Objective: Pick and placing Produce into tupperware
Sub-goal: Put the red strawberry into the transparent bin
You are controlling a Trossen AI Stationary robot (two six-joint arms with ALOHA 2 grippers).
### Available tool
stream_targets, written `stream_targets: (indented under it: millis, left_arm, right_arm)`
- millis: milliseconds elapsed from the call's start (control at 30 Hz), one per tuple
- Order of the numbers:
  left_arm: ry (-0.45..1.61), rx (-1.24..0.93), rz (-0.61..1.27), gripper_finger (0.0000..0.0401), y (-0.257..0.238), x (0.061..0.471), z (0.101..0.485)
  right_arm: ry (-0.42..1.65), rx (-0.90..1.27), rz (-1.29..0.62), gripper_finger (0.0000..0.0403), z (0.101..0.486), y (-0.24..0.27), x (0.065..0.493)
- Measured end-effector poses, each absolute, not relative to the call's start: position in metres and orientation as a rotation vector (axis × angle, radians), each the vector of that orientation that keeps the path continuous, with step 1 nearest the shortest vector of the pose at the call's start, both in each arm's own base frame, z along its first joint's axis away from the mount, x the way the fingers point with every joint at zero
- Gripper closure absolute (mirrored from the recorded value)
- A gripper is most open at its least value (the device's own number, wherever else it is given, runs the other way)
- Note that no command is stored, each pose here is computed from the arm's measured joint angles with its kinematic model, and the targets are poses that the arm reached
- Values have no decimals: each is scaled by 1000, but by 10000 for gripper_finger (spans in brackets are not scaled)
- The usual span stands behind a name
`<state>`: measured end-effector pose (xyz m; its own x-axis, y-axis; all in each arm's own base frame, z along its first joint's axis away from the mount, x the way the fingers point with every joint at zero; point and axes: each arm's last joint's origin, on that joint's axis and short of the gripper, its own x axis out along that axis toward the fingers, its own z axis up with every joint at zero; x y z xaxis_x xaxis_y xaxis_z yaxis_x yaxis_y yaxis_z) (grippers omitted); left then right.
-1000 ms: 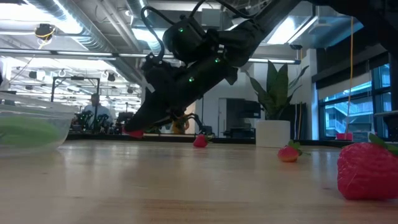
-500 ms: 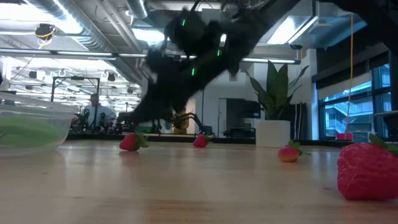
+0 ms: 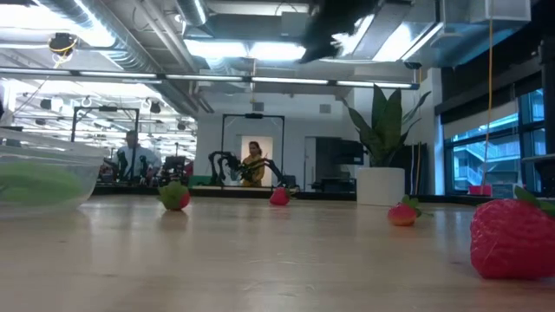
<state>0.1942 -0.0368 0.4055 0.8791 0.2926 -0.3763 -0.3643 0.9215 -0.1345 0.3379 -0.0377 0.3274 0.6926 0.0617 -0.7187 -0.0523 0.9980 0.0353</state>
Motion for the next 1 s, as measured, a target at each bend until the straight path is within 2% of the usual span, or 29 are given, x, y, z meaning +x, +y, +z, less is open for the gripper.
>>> stream_targets:
  millis: [167, 500, 633, 833, 1000]
  left_arm:
    - [360, -205, 342, 167, -37, 194, 405]
    - [381, -187, 347, 167, -39, 201, 401]
    - [380, -179, 347, 167, -39, 201, 402]
    - [374, -166, 355, 166, -38, 202, 402]
    - [390, -120, 331, 127, -40, 206, 400]
  right_arm:
    - [896, 72, 44, 171, 318, -32, 283]
    - [759, 314, -121, 171, 231, -22, 191]
    - [688, 402, -149, 171, 210, -20, 173]
    - [624, 414, -154, 171, 206, -18, 161]
    - [578, 374, -187, 171, 211, -20, 159]
